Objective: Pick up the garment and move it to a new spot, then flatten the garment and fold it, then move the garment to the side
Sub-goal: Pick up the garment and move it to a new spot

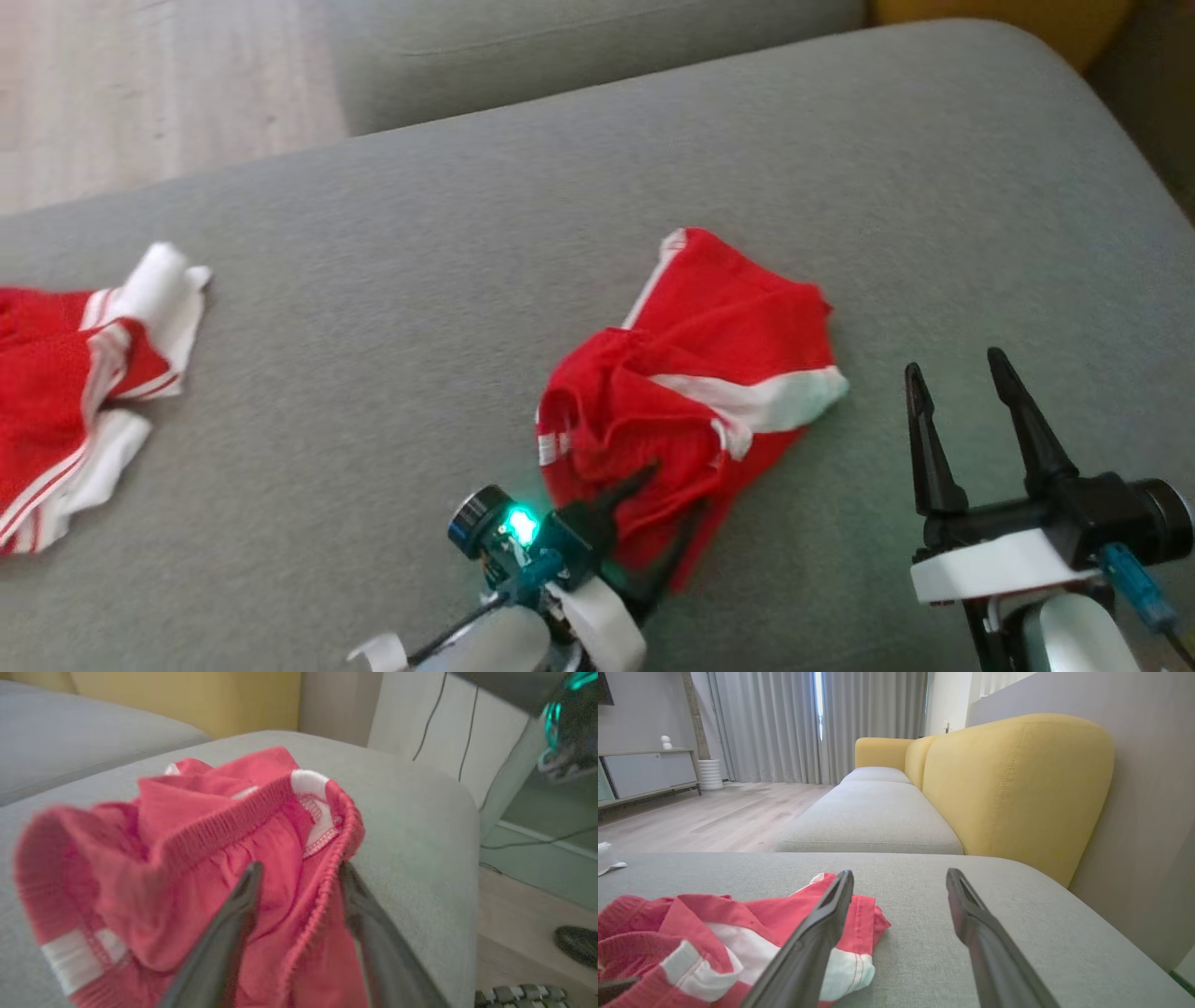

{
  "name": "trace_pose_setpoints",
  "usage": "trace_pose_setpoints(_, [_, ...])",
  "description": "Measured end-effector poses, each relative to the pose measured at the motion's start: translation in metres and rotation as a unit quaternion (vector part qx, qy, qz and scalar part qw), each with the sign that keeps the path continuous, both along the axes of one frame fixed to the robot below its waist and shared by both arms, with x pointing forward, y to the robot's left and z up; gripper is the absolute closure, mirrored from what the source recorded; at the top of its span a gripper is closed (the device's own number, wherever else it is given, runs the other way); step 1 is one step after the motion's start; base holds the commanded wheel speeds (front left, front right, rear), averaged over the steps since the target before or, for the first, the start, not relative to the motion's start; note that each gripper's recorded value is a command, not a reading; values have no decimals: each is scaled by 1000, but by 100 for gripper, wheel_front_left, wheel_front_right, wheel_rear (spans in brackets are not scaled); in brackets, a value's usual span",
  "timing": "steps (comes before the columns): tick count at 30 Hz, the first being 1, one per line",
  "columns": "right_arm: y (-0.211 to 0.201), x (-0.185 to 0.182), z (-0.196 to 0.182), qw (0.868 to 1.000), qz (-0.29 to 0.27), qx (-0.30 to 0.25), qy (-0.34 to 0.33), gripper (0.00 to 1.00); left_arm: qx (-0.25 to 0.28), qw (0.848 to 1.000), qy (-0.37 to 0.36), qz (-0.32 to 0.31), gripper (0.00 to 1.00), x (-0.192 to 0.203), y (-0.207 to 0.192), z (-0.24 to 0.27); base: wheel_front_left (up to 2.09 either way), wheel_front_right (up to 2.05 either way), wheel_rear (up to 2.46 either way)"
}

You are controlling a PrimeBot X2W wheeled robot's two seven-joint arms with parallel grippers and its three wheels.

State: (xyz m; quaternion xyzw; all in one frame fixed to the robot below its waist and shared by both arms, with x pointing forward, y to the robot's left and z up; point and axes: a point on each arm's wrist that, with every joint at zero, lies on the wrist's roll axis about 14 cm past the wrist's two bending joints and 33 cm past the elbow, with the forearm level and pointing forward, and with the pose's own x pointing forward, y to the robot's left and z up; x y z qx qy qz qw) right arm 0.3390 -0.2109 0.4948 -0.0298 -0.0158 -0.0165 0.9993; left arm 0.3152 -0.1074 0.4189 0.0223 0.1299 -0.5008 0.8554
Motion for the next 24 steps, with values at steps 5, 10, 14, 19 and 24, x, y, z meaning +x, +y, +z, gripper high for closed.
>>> trace_pose_setpoints(5, [14,1,-6,1000,22,2,7,0,-51,996,-29,60,0,11,5,37,0,0,0])
trace_pose_setpoints(10, [26,-6,-14,999,41,7,19,0,-78,981,-47,174,0,16,42,56,0,0,0])
trace_pose_setpoints(14, [33,-5,-15,998,53,14,20,0,-84,951,-54,293,0,22,96,59,0,0,0])
trace_pose_setpoints(19, [40,-6,-15,997,65,28,19,0,-86,899,-96,418,0,20,172,75,0,0,0])
trace_pose_setpoints(24, [45,-22,-25,996,72,35,33,0,-84,858,-108,495,0,-8,220,76,0,0,0])
